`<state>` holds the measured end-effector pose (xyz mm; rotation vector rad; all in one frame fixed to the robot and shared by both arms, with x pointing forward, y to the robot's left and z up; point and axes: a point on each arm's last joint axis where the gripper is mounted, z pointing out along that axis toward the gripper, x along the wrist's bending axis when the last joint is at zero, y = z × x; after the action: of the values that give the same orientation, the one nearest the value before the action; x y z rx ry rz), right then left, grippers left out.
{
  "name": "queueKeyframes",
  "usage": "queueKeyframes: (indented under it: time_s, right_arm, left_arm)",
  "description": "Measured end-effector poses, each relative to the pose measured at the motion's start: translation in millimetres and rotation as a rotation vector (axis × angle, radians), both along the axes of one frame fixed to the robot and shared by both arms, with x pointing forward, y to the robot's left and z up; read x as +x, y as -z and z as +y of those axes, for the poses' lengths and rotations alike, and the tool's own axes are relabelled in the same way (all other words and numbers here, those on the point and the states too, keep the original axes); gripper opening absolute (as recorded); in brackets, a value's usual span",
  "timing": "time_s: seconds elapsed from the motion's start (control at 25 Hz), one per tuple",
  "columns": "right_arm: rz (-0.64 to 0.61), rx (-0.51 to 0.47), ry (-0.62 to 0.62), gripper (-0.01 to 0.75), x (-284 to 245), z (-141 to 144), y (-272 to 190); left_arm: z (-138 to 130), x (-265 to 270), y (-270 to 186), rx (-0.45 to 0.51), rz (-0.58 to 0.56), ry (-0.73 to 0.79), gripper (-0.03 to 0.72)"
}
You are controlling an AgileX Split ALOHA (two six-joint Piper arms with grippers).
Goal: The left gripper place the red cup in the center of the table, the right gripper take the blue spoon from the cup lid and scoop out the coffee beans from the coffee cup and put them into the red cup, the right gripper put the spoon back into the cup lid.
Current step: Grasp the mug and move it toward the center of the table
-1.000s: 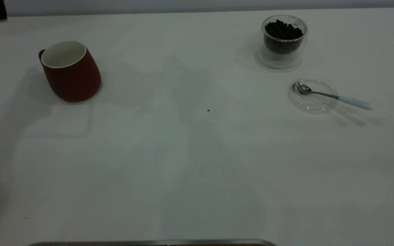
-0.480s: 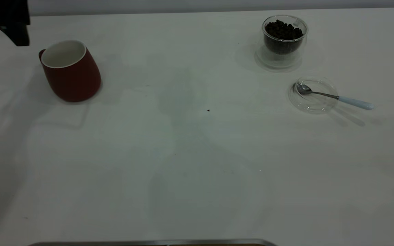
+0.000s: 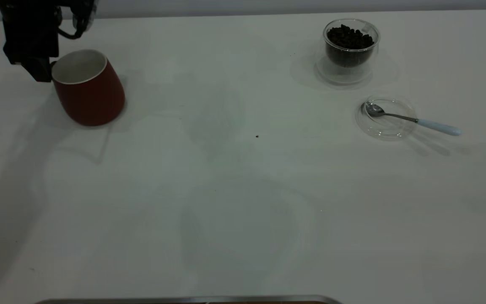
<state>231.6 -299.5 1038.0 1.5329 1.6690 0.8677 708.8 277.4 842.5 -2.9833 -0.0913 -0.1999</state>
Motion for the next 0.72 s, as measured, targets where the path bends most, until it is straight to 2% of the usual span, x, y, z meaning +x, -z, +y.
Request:
queueKeyframes:
  time_s: [0.16,0.28,0.72]
  right_arm:
    - [0.000,0.000,0.000,0.243,0,0,0]
    - [0.000,0.000,0.000,0.243,0,0,0]
    - [0.000,0.000,0.000,0.243,0,0,0]
  left_arm:
    - [-8,-1,11,0.004,0.013,0.032,0.587]
    - [-24,-3,18,-0.004,0.023,0.062,0.587]
    - [-119,-16,20,-0.134,-0.030,0.169,0.587]
